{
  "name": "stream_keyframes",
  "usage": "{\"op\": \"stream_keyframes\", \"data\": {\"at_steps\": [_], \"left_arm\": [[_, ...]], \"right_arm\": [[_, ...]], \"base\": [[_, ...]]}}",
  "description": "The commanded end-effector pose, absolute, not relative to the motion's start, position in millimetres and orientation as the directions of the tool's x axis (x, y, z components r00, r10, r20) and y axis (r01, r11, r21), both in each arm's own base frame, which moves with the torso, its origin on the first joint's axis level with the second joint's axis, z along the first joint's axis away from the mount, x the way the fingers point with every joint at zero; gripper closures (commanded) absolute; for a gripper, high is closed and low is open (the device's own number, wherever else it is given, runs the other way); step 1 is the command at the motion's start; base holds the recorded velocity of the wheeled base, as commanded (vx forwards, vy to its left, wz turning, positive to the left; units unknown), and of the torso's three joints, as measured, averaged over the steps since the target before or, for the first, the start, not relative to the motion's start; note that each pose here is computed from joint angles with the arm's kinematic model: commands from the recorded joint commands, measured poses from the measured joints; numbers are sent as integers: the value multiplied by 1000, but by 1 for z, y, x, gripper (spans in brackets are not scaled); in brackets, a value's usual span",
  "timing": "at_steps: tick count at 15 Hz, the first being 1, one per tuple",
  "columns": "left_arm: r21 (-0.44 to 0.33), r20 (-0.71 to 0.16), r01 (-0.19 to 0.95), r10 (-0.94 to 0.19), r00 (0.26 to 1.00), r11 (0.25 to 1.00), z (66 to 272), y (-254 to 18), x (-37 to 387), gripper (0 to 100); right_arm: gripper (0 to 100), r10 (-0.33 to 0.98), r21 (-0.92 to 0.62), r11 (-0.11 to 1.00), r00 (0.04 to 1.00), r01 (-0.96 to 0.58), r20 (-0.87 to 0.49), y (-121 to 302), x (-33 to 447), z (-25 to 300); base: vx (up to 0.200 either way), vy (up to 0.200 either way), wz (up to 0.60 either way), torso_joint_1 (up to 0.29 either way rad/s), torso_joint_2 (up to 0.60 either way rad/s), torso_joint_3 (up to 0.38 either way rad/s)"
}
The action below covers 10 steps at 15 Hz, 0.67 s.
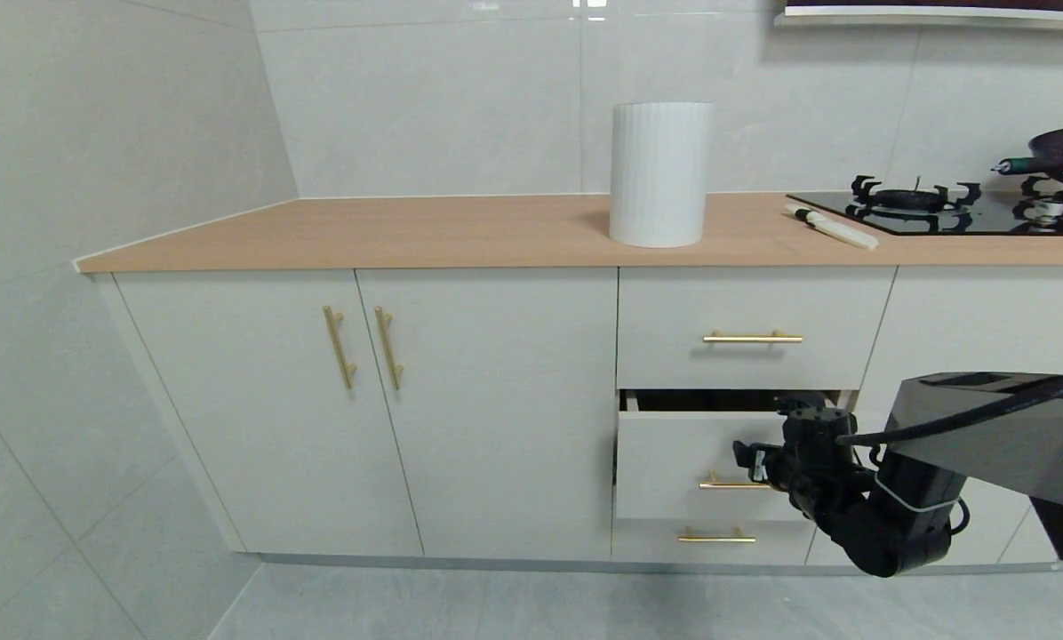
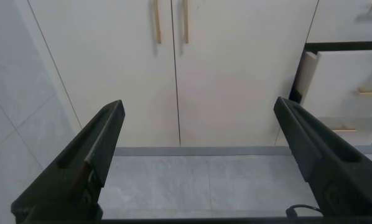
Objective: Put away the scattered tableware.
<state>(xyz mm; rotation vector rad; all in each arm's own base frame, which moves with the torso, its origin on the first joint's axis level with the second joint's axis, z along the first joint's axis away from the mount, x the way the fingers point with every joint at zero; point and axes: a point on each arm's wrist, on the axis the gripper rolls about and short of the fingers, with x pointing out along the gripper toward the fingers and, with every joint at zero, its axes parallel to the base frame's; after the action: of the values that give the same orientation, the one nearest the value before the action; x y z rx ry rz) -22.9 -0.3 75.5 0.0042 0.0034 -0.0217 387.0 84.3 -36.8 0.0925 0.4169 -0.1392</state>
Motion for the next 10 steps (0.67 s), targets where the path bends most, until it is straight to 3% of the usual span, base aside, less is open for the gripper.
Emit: {"op": "stream_keyframes", "data": {"at_steps": [1, 10], "left_arm": [[5, -3, 21, -21, 1000, 1000, 75, 0, -23, 0], [5, -3, 21, -21, 1000, 1000, 75, 0, -23, 0]], "right_arm": [[0, -132, 55, 984, 895, 171, -426, 79, 394, -54], [0, -188, 176, 950, 921, 259, -341, 57, 434, -59]], "base": [[0, 0, 0, 0, 0, 0], [0, 0, 0, 0, 0, 0]]}}
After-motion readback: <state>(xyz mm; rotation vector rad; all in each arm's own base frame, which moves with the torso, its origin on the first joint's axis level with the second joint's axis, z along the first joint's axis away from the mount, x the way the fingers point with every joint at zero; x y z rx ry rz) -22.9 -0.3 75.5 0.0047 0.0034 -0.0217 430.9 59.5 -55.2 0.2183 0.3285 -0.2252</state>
